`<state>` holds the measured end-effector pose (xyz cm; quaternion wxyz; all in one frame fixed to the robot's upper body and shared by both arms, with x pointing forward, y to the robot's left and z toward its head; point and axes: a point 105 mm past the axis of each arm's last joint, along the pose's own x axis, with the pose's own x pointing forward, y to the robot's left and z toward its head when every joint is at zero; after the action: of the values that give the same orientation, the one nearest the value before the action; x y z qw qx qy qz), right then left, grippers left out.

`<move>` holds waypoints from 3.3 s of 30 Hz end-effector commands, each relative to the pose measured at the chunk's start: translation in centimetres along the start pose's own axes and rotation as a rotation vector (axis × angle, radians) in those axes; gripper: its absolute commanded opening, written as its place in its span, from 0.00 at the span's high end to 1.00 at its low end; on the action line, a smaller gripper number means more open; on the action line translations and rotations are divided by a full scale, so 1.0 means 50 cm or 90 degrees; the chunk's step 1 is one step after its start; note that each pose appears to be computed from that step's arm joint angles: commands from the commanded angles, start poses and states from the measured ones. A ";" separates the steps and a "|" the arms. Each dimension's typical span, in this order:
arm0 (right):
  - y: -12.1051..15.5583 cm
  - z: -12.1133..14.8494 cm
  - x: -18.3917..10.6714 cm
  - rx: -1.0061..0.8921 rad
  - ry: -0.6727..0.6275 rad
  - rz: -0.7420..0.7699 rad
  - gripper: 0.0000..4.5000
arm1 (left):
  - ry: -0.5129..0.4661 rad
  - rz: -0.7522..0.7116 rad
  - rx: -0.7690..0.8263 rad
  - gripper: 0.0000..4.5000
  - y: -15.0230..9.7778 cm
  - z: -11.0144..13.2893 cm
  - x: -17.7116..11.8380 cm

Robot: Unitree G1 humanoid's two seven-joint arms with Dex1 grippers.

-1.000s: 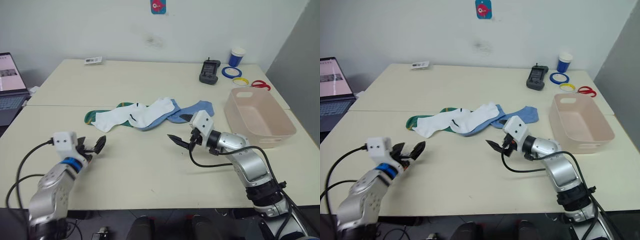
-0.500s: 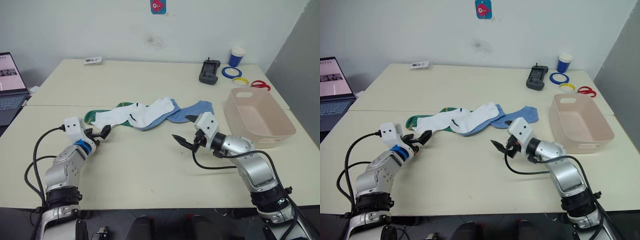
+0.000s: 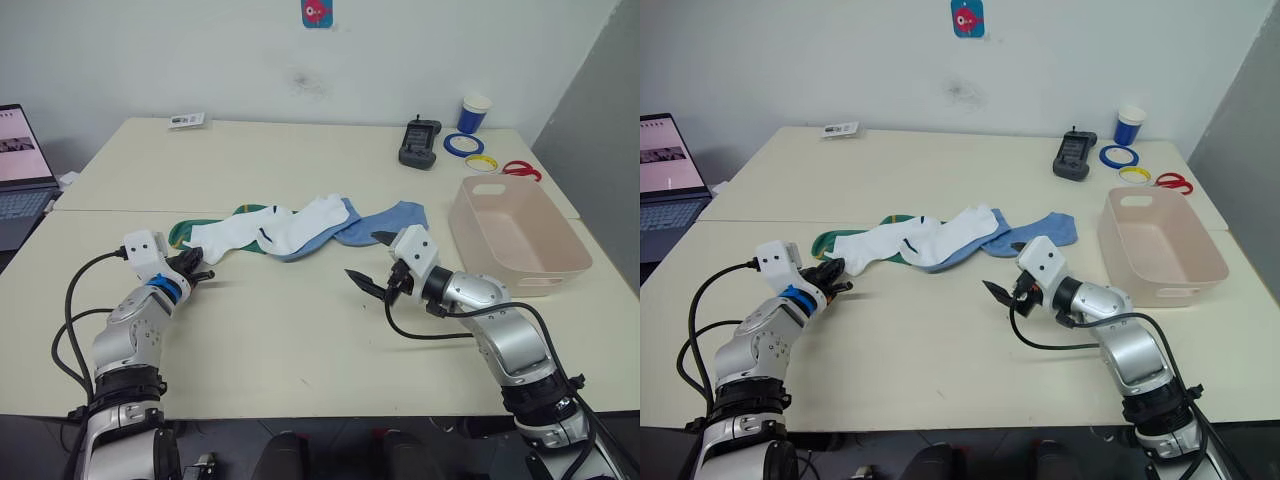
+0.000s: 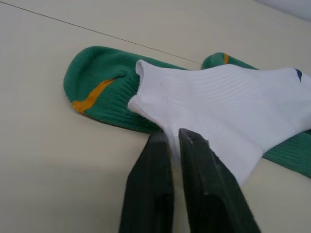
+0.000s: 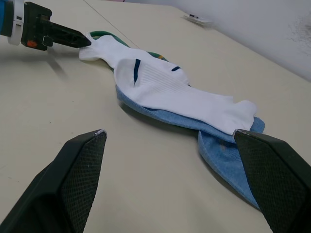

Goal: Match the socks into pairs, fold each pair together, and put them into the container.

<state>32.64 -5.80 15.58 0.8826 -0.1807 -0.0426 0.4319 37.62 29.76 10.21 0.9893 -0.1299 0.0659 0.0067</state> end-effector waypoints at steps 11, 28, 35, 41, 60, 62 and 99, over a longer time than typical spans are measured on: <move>-0.010 0.022 -0.005 -0.016 -0.026 -0.013 0.00 | -0.110 -0.093 0.071 0.99 -0.029 0.090 -0.077; 0.000 0.018 0.009 -0.008 -0.036 0.008 0.00 | -0.082 -0.264 0.205 0.99 -0.074 0.238 -0.197; -0.001 0.018 0.012 -0.011 -0.040 0.010 0.00 | 0.051 -0.389 0.175 0.99 -0.146 0.166 -0.234; -0.008 0.013 0.003 -0.014 -0.034 0.000 0.00 | 0.091 -0.377 0.058 0.99 -0.176 0.064 -0.239; -0.018 -0.008 -0.017 -0.012 -0.006 -0.010 0.00 | 0.287 -0.627 0.003 0.79 -0.374 -0.146 -0.313; -0.018 -0.012 -0.021 -0.013 -0.002 -0.011 0.00 | 0.303 -0.634 0.008 0.65 -0.366 -0.149 -0.322; 0.213 -0.104 -0.049 0.065 0.143 0.426 0.21 | 0.255 -0.566 0.373 0.21 -0.188 -0.073 -0.057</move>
<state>24.09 -3.49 6.56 0.7026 -0.1731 0.1568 0.6721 34.69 20.21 9.40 0.8670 0.1318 0.1922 -0.4403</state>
